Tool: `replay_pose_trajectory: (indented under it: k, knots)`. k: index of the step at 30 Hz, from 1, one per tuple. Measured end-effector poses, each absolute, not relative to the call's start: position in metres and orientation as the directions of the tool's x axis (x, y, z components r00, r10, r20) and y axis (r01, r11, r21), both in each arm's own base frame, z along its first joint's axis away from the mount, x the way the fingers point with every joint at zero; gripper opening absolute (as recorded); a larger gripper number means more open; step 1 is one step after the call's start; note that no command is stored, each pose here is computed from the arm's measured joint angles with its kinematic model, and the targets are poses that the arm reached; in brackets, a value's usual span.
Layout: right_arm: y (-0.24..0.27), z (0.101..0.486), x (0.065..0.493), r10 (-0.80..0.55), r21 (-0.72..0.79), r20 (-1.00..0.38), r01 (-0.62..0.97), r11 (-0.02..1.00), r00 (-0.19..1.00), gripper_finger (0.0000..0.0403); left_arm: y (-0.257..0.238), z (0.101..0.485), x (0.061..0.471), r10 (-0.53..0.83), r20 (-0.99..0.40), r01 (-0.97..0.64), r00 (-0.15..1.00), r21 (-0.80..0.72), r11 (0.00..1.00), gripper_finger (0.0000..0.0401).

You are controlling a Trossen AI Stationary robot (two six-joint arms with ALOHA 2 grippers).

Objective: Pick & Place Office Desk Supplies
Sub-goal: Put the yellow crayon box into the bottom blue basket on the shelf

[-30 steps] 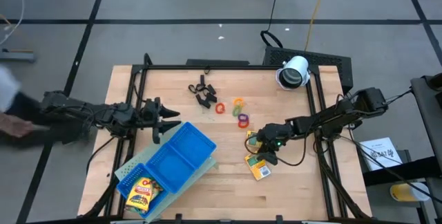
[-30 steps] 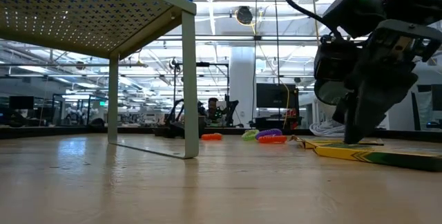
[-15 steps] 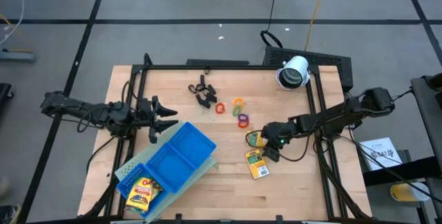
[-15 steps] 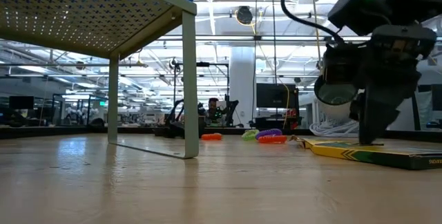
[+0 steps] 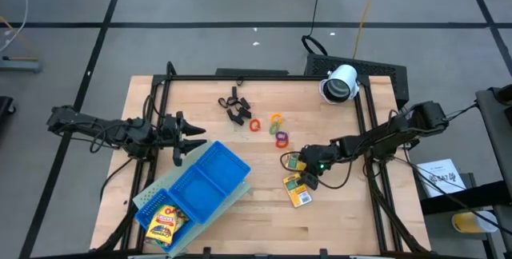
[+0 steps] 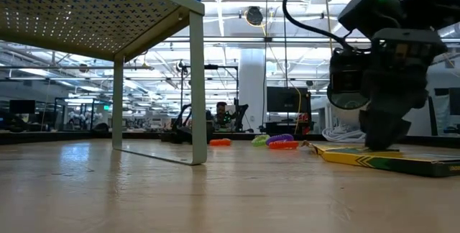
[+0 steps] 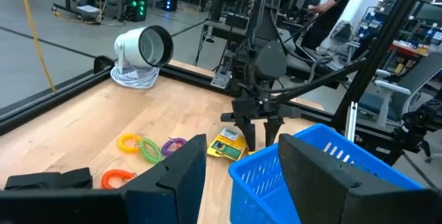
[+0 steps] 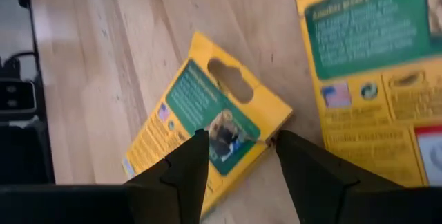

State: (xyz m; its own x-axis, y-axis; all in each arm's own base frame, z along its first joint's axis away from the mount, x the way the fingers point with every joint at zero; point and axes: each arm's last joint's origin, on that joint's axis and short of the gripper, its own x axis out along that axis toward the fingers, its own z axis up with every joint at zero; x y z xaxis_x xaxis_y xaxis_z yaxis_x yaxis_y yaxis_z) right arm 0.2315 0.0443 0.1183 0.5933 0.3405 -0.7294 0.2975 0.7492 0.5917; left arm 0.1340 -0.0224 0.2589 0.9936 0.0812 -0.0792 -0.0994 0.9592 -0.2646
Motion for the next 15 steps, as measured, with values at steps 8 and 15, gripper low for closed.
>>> replay_pose_trajectory:
  k: [8,15]
  knots:
    - [0.037,0.113,0.237,0.319,0.584,-0.722,0.295,0.756,0.613,0.0169,-0.022,0.259,0.134,0.081,-0.079,-0.1,0.994,-0.268,0.958,0.0186]
    - [0.037,0.108,0.243,0.317,0.577,-0.701,0.246,0.779,0.639,0.0157,-0.022,0.259,0.134,0.081,-0.079,-0.1,0.994,-0.269,0.958,0.0186]
